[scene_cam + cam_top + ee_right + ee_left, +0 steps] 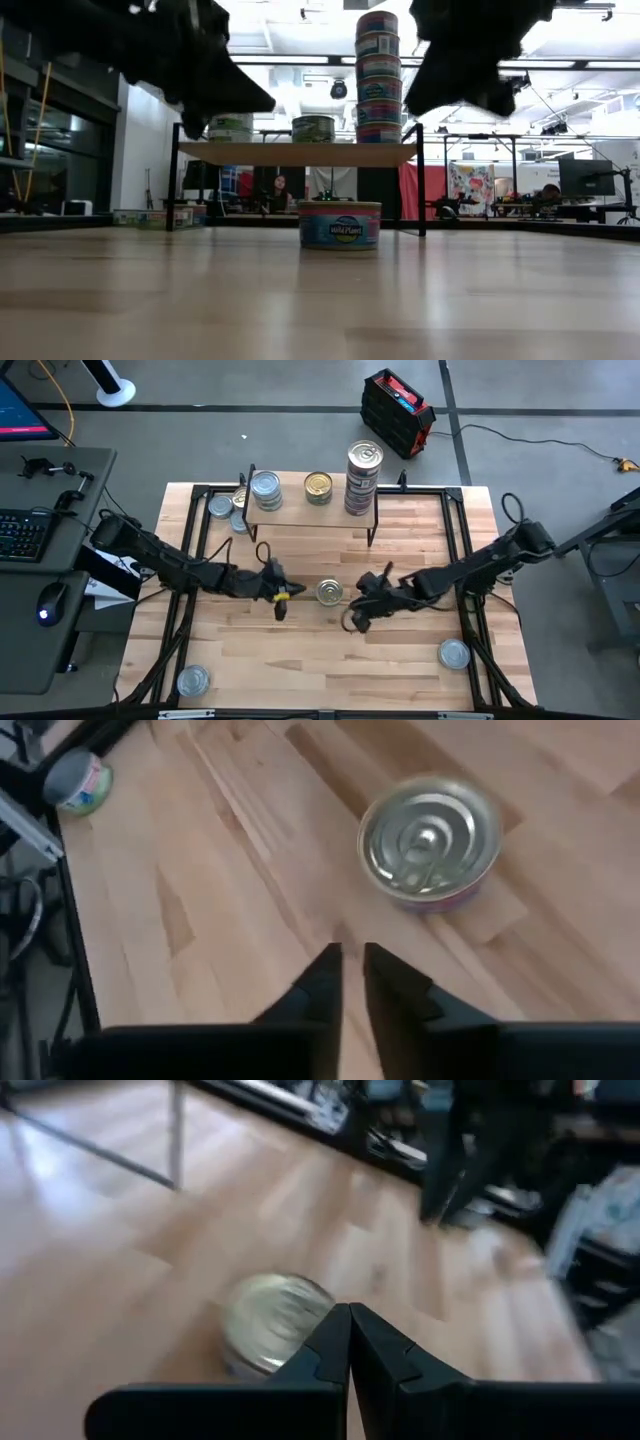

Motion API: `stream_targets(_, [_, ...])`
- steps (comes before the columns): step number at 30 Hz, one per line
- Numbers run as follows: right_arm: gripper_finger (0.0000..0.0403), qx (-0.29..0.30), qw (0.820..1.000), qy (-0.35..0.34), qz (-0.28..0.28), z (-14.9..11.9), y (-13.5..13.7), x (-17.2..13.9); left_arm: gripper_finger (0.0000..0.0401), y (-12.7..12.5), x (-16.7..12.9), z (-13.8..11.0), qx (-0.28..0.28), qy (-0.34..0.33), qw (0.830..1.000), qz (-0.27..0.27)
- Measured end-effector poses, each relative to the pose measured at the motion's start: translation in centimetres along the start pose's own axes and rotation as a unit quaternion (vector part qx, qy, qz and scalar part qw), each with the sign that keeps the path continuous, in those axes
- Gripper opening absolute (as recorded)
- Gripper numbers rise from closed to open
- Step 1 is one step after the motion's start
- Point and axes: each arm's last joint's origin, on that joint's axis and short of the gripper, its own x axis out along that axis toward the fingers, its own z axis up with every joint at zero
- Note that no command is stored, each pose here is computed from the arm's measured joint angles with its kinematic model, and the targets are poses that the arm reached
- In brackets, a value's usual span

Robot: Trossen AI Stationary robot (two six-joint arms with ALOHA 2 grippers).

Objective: Stack canned seafood by type on shelf
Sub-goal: Put the blue pink tuna can on the shelf

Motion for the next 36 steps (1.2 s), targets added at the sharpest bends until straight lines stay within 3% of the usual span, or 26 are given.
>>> stream_targets(4, [0.0117, 0.089, 0.995, 0.014, -0.035, 1.5, -2.1, 2.7, 0.0000, 2.0, 0.7, 0.5, 0.101, 0.025, 0.995, -0.006])
stream_targets(8, [0.0206, 0.193, 0.979, 0.030, -0.057, 2.9, -4.2, 4.3, 0.0000, 3.9, 1.5, 0.9, 0.171, 0.054, 0.981, -0.070])
stream_targets(12, [0.0270, 0.231, 0.970, 0.053, -0.057, 3.5, -5.1, 5.0, 0.0000, 4.7, 2.0, 0.7, 0.216, 0.069, 0.970, -0.090])
stream_targets(16, [0.0278, 0.249, 0.963, 0.065, -0.076, 3.1, -5.3, 4.8, 0.0000, 4.9, 2.8, 0.1, 0.250, 0.068, 0.960, -0.106])
stream_targets(20, [0.0230, 0.239, 0.961, 0.093, -0.107, 2.5, -5.8, 4.6, 0.0000, 4.9, 4.1, -1.1, 0.252, 0.066, 0.957, -0.129])
stream_targets(22, [0.0176, 0.201, 0.966, 0.116, -0.113, 2.2, -6.0, 4.5, 0.0000, 5.0, 4.8, -1.6, 0.239, 0.077, 0.960, -0.125])
stream_targets(26, [0.0030, 0.061, 0.981, 0.156, -0.100, 2.0, -6.3, 4.4, 0.0000, 4.8, 6.0, -1.4, 0.211, 0.076, 0.967, -0.120])
stream_targets(29, [0.0021, -0.049, 0.982, 0.156, -0.090, 2.3, -6.5, 4.4, 0.0000, 4.7, 6.3, -1.3, 0.200, 0.077, 0.970, -0.110])
stream_targets(31, [0.0014, -0.143, 0.974, 0.156, -0.078, 2.4, -6.7, 4.9, 0.0000, 4.8, 6.4, -1.2, 0.197, 0.074, 0.972, -0.103])
stream_targets(34, [0.0003, -0.303, 0.938, 0.167, -0.033, 2.3, -6.7, 6.2, 0.0000, 5.1, 6.6, -1.5, 0.194, 0.082, 0.973, -0.097])
stream_targets(36, [0.0007, -0.341, 0.923, 0.174, -0.024, 2.1, -7.0, 7.2, 0.0000, 5.5, 6.7, -1.9, 0.174, 0.096, 0.976, -0.089])
